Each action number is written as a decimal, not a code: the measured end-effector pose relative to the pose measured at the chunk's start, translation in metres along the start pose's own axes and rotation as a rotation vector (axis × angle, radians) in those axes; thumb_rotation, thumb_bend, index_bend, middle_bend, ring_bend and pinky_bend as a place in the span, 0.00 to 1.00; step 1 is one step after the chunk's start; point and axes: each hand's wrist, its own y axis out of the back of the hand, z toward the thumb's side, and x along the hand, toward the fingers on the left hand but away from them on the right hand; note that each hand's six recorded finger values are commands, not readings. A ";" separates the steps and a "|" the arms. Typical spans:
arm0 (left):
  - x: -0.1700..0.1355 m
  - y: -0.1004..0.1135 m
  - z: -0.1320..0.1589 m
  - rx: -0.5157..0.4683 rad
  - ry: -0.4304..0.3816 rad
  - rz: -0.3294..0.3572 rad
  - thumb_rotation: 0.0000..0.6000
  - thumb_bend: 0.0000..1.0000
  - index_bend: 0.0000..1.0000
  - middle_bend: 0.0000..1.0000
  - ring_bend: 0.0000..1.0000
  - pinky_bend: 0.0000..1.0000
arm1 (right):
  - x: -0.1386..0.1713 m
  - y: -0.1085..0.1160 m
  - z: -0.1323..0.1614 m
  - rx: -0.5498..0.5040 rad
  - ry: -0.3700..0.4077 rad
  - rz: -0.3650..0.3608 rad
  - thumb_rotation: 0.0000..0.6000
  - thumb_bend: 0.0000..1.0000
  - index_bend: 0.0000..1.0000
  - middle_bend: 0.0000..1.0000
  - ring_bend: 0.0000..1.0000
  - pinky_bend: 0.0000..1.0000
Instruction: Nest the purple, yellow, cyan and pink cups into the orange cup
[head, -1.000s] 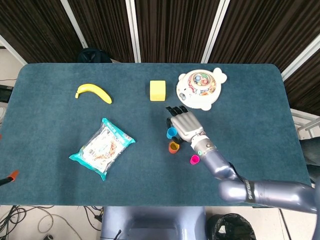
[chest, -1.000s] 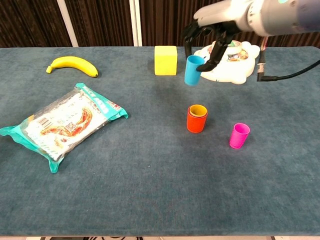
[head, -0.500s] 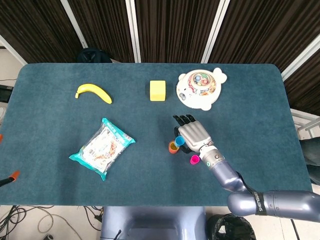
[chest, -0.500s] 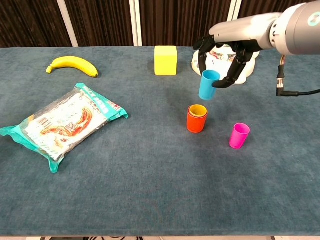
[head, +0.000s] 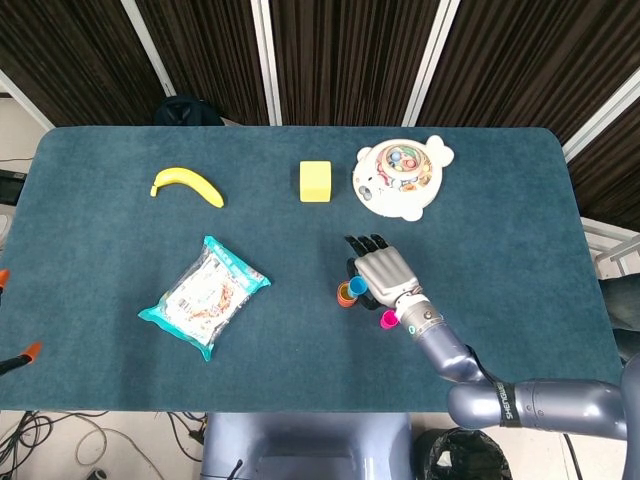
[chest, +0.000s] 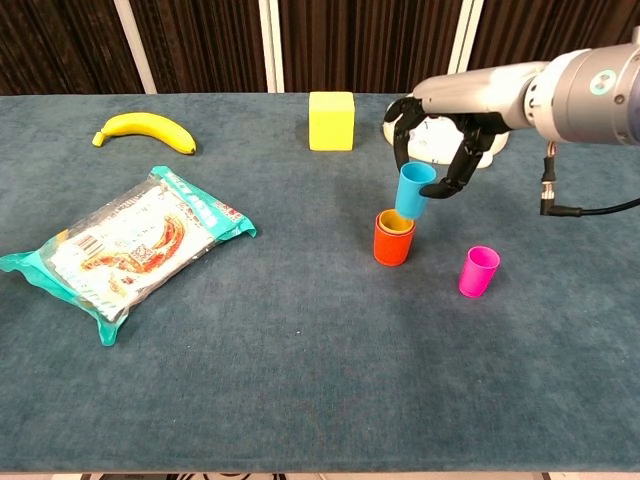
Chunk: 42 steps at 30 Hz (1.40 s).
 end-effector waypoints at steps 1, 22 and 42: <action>0.000 0.000 0.000 0.000 0.001 0.001 1.00 0.00 0.05 0.01 0.00 0.06 | 0.000 -0.001 0.000 0.000 0.001 0.001 1.00 0.44 0.47 0.00 0.08 0.09; 0.001 0.000 -0.001 -0.002 0.004 -0.002 1.00 0.00 0.05 0.01 0.00 0.06 | -0.011 -0.018 0.002 0.022 -0.005 0.022 1.00 0.44 0.43 0.00 0.08 0.09; 0.001 0.000 -0.001 -0.003 0.007 -0.001 1.00 0.00 0.05 0.01 0.00 0.06 | -0.003 -0.017 0.000 0.017 -0.006 0.038 1.00 0.44 0.17 0.00 0.08 0.09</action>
